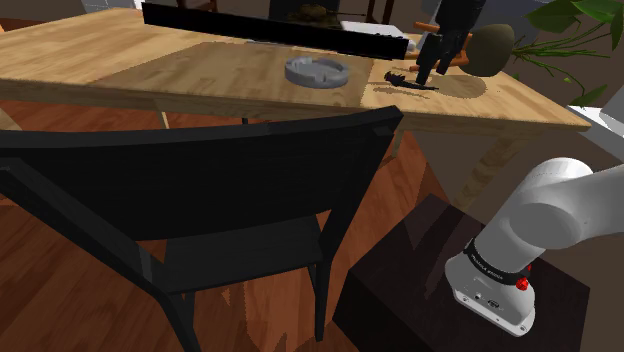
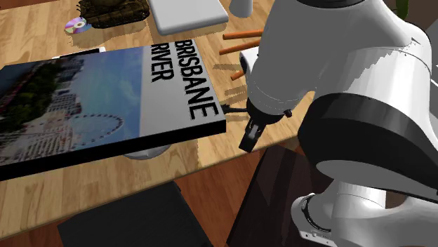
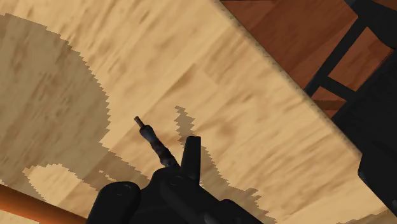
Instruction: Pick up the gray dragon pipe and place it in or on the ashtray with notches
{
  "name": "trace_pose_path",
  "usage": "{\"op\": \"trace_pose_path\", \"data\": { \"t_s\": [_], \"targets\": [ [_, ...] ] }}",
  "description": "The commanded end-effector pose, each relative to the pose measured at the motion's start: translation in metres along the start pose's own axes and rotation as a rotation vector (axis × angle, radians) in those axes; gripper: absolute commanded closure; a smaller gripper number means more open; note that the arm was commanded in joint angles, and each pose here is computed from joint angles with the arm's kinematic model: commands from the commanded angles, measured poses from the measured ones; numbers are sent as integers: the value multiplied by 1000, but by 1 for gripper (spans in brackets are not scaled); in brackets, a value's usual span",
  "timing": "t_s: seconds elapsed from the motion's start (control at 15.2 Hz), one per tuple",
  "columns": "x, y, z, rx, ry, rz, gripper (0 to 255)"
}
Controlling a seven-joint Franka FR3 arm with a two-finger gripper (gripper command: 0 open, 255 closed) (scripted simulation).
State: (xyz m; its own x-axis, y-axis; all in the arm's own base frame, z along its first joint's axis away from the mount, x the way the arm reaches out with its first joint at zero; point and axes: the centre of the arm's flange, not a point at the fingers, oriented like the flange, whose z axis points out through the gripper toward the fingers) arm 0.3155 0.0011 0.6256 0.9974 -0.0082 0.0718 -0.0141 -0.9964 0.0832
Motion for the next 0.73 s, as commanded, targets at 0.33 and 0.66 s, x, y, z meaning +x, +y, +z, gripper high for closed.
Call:
{"op": "trace_pose_path", "data": {
  "t_s": [0.33,0.66],
  "targets": [
    [51,59,15,84,-35,-292,0],
    [86,84,37,133,-55,-461,0]
  ]
}}
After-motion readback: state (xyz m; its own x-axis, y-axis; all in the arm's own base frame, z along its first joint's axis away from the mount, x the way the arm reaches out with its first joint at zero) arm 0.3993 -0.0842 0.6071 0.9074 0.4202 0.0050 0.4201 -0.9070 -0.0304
